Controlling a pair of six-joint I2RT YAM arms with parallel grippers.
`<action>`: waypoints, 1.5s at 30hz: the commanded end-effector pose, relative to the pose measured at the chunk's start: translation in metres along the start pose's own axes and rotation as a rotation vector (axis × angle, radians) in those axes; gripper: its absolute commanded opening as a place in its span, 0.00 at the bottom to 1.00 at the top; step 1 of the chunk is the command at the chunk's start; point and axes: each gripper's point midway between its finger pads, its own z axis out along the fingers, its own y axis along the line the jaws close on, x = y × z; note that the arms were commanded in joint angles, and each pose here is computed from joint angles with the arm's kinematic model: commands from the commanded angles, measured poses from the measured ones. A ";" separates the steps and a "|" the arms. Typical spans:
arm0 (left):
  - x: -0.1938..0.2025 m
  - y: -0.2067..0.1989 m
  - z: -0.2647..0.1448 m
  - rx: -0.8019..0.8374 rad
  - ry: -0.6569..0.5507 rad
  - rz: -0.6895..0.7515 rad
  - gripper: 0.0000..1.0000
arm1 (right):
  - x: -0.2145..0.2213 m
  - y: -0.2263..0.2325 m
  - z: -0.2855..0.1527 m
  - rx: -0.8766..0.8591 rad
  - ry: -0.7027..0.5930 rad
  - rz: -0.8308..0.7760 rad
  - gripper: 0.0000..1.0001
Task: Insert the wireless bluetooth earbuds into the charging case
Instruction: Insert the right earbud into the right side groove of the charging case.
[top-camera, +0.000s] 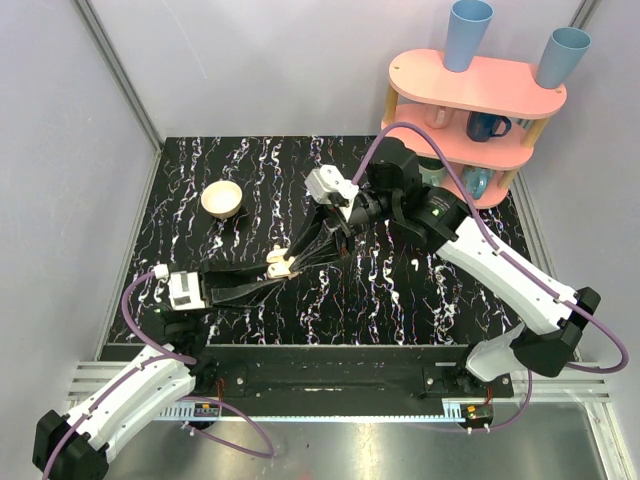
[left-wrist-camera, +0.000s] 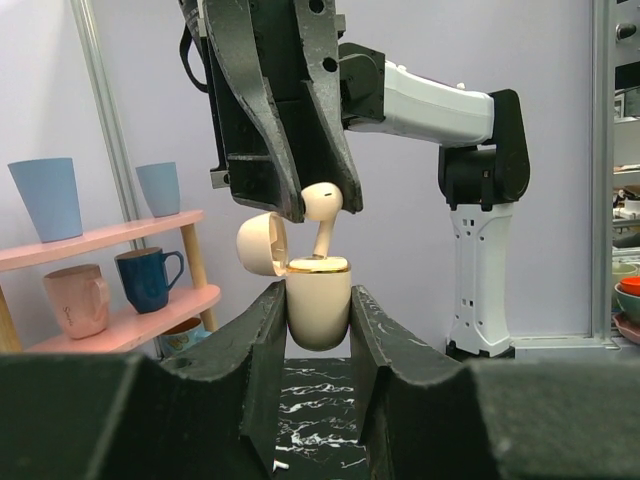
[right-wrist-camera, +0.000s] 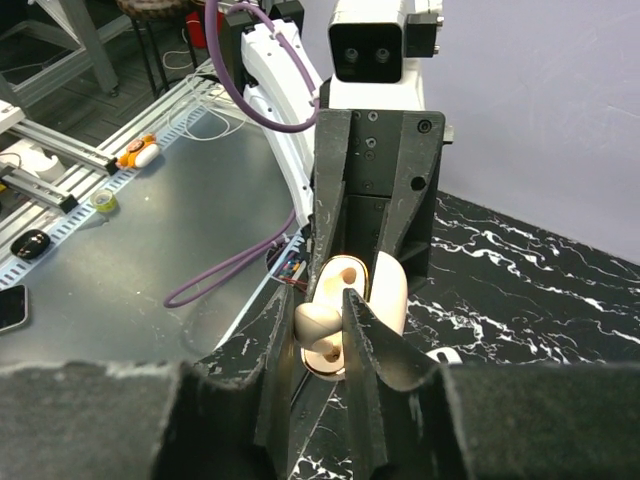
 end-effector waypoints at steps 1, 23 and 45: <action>-0.035 -0.008 0.011 0.045 -0.089 0.059 0.00 | 0.002 -0.011 -0.004 0.056 0.041 -0.021 0.17; -0.038 -0.012 0.011 0.065 -0.106 0.077 0.00 | 0.022 -0.018 -0.001 0.039 0.112 0.023 0.22; -0.035 -0.009 0.007 0.040 -0.116 0.077 0.00 | 0.007 -0.026 -0.005 0.110 0.086 -0.052 0.45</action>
